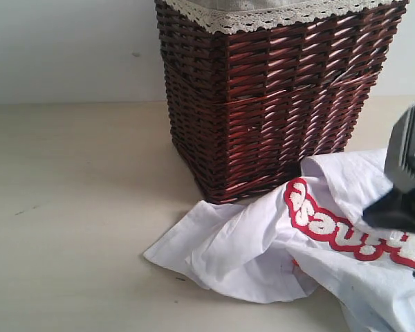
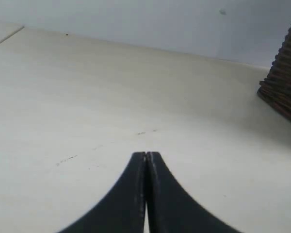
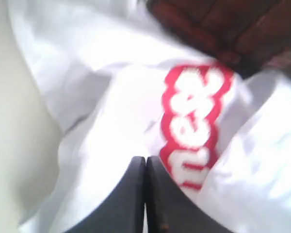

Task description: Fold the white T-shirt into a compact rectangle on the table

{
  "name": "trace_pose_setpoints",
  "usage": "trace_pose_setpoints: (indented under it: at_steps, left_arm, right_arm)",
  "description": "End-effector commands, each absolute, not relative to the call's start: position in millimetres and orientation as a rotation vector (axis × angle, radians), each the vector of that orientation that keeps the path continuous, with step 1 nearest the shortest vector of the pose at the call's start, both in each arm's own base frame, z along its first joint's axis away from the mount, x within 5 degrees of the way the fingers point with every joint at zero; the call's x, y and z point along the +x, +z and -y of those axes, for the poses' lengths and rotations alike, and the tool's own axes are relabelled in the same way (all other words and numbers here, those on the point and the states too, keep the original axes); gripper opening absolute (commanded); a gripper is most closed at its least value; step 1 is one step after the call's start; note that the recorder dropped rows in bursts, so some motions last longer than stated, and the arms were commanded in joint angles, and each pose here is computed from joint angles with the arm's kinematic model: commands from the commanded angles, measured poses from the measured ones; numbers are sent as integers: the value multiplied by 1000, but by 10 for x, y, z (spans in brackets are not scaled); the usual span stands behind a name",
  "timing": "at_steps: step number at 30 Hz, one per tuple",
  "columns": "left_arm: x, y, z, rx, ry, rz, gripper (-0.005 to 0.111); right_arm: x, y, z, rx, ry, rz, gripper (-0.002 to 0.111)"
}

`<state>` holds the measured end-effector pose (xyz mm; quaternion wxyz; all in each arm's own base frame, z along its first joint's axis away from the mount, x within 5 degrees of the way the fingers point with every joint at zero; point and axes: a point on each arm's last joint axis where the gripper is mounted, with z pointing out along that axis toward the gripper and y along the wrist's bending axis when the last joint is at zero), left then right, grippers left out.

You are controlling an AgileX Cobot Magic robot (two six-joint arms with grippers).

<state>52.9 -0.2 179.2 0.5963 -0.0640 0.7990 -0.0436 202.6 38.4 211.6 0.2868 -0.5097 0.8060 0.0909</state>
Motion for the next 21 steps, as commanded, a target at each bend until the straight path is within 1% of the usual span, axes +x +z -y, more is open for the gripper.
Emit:
trace_pose_setpoints:
  at_steps: [1, 3, 8, 15, 21]
  left_arm:
    - [529, 1800, 6, -149, -111, -1847, 0]
    - [529, 1800, 6, -149, -111, -1847, 0]
    - [529, 1800, 6, -149, -111, -1847, 0]
    - [529, 1800, 6, -149, -111, -1847, 0]
    - [529, 1800, 6, -149, -111, -1847, 0]
  right_arm:
    - [2023, 1687, -291, -1478, 281, -2355, 0]
    - [2051, 1561, -301, -1456, 331, -2395, 0]
    - [2109, 1398, -375, -1404, 458, -2415, 0]
    - [2033, 1221, -766, -1603, 587, -2358, 0]
    - [1897, 1088, -1099, -1757, 629, -2347, 0]
